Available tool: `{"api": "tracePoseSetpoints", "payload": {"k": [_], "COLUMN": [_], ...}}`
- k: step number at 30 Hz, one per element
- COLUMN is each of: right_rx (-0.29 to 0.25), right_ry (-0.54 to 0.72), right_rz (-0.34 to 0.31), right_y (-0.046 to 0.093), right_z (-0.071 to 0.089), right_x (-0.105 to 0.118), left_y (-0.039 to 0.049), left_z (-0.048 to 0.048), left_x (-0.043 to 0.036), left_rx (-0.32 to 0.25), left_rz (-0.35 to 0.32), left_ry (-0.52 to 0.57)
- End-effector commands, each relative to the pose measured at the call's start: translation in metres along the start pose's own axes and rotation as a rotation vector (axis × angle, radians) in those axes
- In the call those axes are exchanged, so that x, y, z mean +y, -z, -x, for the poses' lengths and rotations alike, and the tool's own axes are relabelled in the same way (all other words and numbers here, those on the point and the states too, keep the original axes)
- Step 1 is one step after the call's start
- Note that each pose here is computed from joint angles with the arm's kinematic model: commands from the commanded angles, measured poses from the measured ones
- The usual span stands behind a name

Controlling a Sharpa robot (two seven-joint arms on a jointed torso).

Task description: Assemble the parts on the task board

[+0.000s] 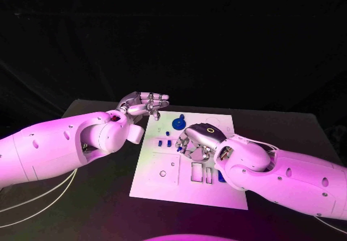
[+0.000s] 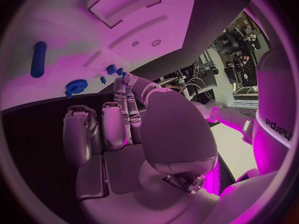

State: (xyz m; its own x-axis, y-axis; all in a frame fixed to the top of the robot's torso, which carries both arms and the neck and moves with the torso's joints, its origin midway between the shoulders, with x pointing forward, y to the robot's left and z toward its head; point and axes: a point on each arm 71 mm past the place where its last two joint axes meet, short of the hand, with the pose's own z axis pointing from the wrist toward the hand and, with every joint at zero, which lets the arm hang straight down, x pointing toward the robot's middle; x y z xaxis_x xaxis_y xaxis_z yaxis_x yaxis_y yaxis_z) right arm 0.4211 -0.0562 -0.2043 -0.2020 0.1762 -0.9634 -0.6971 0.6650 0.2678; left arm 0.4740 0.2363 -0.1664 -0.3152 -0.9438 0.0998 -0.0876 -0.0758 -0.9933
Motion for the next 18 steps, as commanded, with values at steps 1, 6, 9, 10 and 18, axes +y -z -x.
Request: {"api": "tracePoseSetpoints", "payload": {"k": [1,6,9,10,18], "right_rx": [0.043,0.077,0.092,0.095,0.115], "right_ry": [-0.005,-0.019,-0.024,-0.024,-0.026], "right_rz": [0.023,0.026,0.025,0.024,0.024], "right_y": [-0.002,-0.005,-0.006,-0.007,-0.009], "right_z": [-0.01,-0.024,-0.031,-0.033,-0.039], "right_x": [0.004,0.007,0.008,0.008,0.008], "left_y": [0.0001,0.0003,0.0004,0.0004,0.0005], "left_z": [-0.0062,-0.0084,-0.0087,-0.0088,-0.0093], "left_x": [-0.0003,-0.0003,-0.0002,-0.0002,-0.0001], "left_rx": [0.024,0.029,0.029,0.03,0.032], "left_rz": [0.001,0.001,0.002,0.003,0.005], "left_ry": [0.014,0.016,0.016,0.016,0.016]}}
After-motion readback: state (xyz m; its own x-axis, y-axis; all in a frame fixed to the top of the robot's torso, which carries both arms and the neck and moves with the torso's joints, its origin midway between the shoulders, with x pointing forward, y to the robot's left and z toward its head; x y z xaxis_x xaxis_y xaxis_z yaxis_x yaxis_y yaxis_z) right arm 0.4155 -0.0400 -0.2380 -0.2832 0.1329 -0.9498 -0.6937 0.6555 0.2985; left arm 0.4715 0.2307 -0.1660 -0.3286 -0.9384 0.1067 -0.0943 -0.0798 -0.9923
